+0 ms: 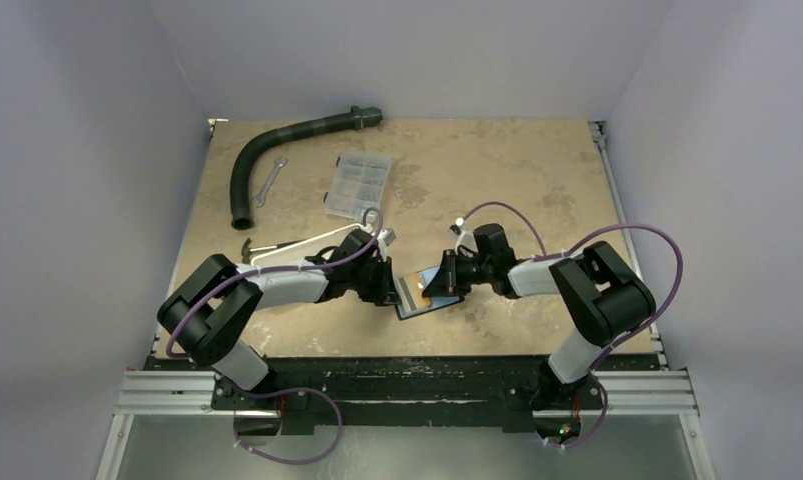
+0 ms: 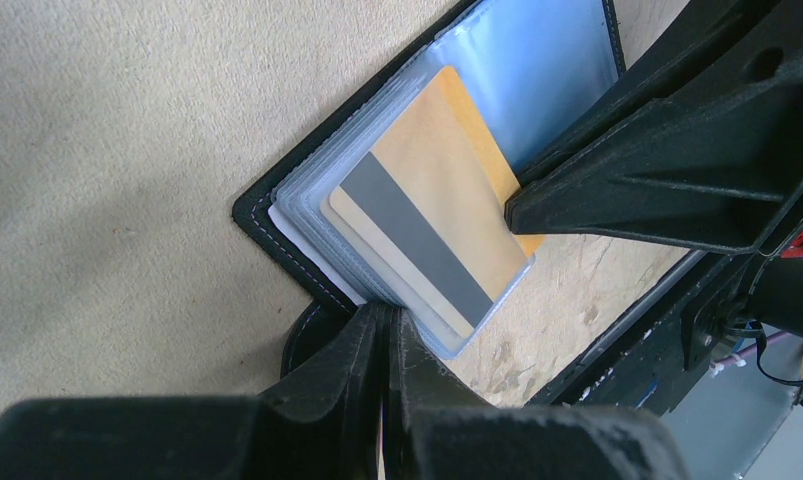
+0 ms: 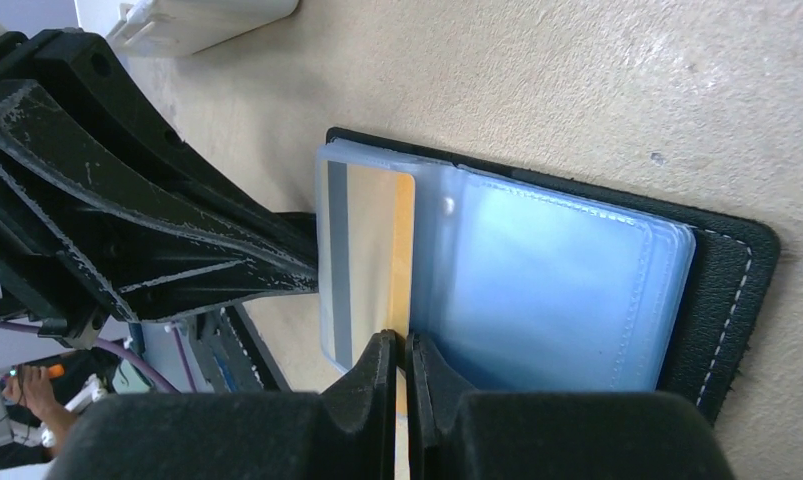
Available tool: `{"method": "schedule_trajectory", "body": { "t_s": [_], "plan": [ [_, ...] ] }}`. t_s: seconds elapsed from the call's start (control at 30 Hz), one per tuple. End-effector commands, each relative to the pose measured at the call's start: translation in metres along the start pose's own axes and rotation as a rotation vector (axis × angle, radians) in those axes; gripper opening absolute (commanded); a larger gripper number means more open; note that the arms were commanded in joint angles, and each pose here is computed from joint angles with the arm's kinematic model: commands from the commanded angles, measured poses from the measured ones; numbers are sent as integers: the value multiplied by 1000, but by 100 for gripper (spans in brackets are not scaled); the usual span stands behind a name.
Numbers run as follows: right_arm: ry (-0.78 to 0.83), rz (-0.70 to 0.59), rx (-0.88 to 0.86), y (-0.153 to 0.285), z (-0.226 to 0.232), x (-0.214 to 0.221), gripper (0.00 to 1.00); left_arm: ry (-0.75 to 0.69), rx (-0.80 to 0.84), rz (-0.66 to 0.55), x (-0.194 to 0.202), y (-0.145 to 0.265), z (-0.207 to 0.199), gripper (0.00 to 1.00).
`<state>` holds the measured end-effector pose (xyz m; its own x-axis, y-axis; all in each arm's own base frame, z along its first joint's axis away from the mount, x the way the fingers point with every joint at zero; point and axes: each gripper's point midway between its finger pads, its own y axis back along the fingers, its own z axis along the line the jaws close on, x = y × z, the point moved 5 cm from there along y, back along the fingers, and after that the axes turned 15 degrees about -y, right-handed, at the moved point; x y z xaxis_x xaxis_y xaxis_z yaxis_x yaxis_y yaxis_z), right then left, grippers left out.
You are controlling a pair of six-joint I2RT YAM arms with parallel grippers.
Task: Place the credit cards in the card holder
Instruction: Insert the credit card into the card holder.
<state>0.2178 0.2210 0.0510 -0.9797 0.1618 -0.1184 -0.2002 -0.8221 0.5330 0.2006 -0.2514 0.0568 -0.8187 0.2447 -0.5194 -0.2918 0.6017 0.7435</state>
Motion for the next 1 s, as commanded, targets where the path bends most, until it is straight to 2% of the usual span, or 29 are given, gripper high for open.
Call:
{"method": "schedule_trajectory", "body": {
  "t_s": [0.0,0.27,0.47,0.63,0.97],
  "plan": [
    [14,13,-38,-8,11,6,5,-16,-103,62,22,-6,22,0],
    [-22,-12,-31,-4,13,9,10,-8,-102,56,22,-3,21,0],
    [-11,-83,60,6,6,7,26,-11,-108,53,24,-2,22,0],
    [40,-126,140,15,6,0,34,-14,-109,56,25,-2,23,0],
    [55,-62,43,-3,22,9,23,-5,-76,35,20,-6,18,0]
  ]
}}
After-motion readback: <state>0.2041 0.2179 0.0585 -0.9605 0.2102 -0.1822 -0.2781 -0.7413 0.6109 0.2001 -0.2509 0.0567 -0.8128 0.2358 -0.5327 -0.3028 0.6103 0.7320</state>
